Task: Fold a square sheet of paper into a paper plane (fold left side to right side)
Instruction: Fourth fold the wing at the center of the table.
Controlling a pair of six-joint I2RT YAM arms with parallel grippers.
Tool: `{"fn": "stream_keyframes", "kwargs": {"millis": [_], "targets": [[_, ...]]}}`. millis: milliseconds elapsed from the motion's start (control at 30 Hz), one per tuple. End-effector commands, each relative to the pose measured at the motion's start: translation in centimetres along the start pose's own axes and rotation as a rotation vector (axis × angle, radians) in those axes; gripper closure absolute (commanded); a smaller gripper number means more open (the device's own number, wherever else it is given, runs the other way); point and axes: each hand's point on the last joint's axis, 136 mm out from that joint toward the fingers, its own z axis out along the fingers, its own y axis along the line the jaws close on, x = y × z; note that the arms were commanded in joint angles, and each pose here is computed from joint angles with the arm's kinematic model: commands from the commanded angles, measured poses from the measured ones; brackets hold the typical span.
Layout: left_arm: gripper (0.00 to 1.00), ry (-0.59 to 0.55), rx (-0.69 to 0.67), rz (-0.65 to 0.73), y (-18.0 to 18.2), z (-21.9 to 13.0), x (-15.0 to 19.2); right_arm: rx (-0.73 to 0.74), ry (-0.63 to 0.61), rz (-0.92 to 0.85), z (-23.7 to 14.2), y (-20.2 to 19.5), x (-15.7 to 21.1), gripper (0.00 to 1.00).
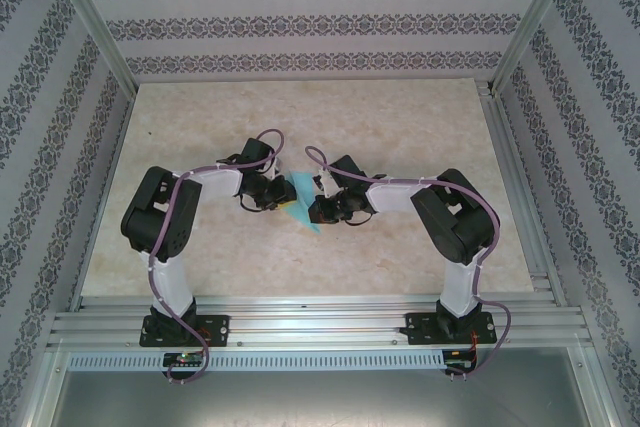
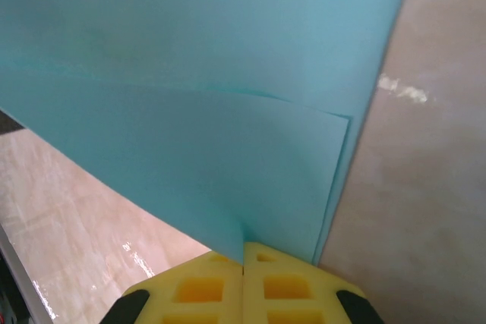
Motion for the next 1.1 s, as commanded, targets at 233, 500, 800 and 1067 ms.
{"fn": "stream_keyframes", "kwargs": {"millis": [233,500,800,1067], "targets": [[0.79,-0.011,0.075,-0.034,-1.7,-2.0,0.9,-0.033,-0.055,0.038,-0.5,-0.4,-0.6,0.95],[0.81,0.014,0.152,-0.050,-3.0,-0.3,1.6,-0.086,-0.089,0.077,-0.9,0.2,-0.8,0.95],[0.76,0.033,0.155,-0.069,-2.7,1.2,1.6,-0.088,-0.085,0.085,-0.8,0.1,-0.7,0.94],[0.71,0.043,0.144,-0.082,-2.2,1.9,1.9,-0.074,-0.085,0.061,-1.5,0.6,-1.3,0.85]]}}
